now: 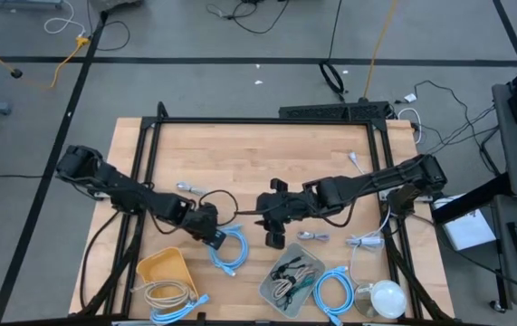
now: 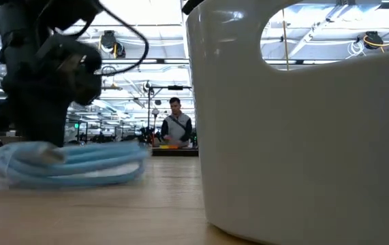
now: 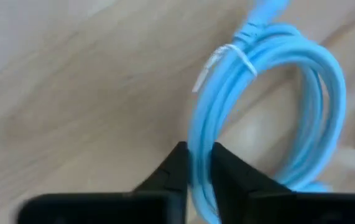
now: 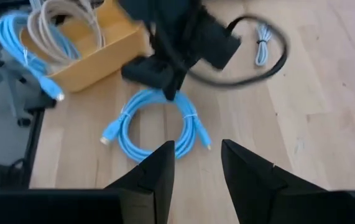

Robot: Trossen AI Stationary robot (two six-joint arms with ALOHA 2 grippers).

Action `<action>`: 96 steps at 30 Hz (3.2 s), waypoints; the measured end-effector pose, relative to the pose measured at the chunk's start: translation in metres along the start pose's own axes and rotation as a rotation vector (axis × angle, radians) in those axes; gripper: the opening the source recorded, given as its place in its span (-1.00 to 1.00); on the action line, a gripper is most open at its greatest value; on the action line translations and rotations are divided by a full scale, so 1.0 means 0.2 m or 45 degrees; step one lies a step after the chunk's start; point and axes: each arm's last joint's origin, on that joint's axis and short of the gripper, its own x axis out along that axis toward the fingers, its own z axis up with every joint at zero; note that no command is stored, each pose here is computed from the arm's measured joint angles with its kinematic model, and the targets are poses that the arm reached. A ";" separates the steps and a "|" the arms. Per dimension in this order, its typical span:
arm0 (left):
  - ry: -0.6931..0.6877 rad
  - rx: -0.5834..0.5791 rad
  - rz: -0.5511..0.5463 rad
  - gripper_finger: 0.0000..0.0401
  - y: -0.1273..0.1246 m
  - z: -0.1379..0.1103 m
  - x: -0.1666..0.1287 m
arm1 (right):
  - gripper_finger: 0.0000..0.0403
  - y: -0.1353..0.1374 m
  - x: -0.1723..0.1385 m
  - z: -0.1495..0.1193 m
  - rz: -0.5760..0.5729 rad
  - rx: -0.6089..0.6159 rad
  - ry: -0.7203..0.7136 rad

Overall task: Sort cables
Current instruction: Put the left blue HDMI cable into the yellow bin

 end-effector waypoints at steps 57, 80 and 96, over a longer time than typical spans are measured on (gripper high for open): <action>-1.168 0.472 -0.058 -0.83 -0.29 0.07 -1.09 | -0.37 -0.17 -0.29 0.06 0.161 0.431 -0.583; -1.174 0.501 -0.046 -0.83 -0.36 0.11 -1.02 | -0.37 -0.27 -0.26 0.09 0.128 0.434 -0.614; -1.117 0.529 -0.090 -0.83 -0.37 0.04 -1.01 | -0.37 -0.31 -0.30 0.08 0.090 0.483 -0.578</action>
